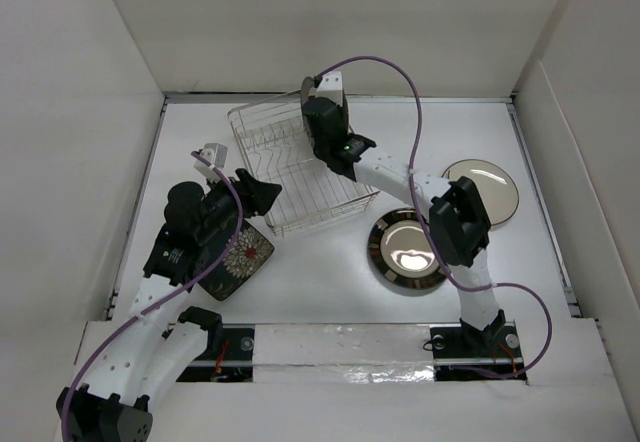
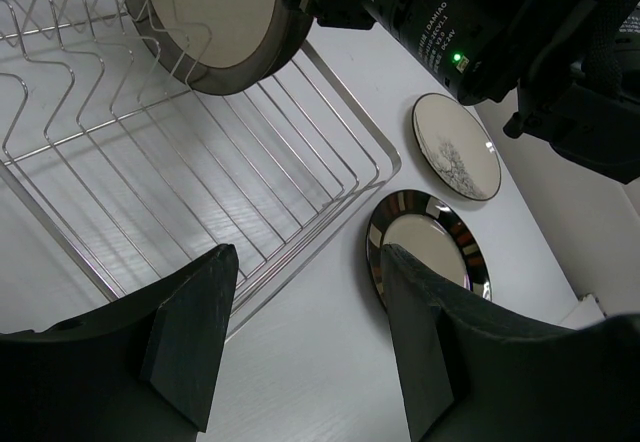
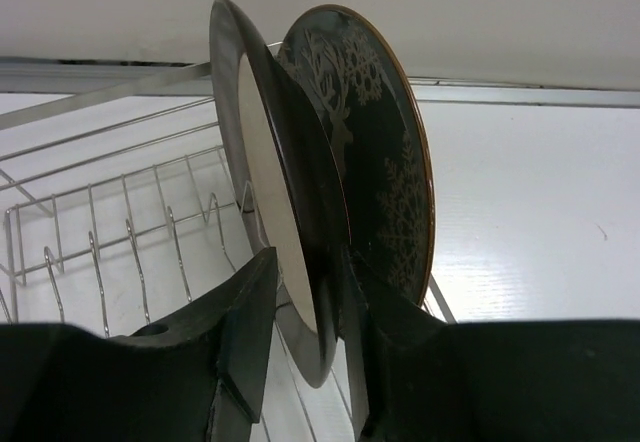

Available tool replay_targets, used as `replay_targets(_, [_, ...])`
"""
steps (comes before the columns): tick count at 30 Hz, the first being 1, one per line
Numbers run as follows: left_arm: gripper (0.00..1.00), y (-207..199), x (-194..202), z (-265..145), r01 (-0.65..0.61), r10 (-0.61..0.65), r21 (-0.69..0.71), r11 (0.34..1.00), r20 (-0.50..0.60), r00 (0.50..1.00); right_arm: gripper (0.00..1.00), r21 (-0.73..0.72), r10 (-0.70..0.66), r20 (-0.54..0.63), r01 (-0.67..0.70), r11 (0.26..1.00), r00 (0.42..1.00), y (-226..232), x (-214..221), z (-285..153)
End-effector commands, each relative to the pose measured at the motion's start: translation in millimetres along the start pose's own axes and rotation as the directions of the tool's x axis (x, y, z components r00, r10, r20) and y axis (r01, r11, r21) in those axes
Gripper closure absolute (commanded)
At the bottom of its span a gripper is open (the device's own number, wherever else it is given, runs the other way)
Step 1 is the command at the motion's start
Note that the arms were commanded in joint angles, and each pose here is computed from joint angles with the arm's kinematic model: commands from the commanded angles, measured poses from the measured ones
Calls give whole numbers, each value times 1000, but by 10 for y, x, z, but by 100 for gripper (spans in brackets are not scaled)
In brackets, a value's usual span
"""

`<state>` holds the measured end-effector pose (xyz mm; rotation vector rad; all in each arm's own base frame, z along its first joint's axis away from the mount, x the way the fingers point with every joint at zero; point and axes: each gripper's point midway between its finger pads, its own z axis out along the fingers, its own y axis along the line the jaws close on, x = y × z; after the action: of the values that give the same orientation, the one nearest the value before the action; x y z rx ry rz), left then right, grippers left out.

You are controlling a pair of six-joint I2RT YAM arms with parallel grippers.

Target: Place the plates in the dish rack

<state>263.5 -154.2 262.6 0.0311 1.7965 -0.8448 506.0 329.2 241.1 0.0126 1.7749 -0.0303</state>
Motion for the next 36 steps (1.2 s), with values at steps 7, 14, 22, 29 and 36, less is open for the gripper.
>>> replay_targets(7, [44, -177, -249, -53, -40, 36, 48, 998, 73, 997, 41, -115, 207, 144, -192, 975, 968, -207, -940, -539])
replay_targets(14, [47, -207, -236, -52, -39, 34, 67, 997, 69, 997, 87, -61, 436, 168, -432, 900, 884, -1454, -676, -1042])
replay_targets(22, [54, -311, -224, -60, -40, 34, 100, 994, 65, 997, 99, 231, 723, 281, -775, 588, 632, -3774, 749, -1487])
replay_targets(29, [54, -355, -164, -48, -48, 43, 107, 993, 48, 998, 31, 391, 791, 281, -818, 422, 543, -4481, 1694, -1593])
replay_targets(36, [54, -380, -179, -83, -56, 50, 108, 993, 58, 997, 31, 385, 882, 115, -840, 384, 456, -4296, 2146, -1265])
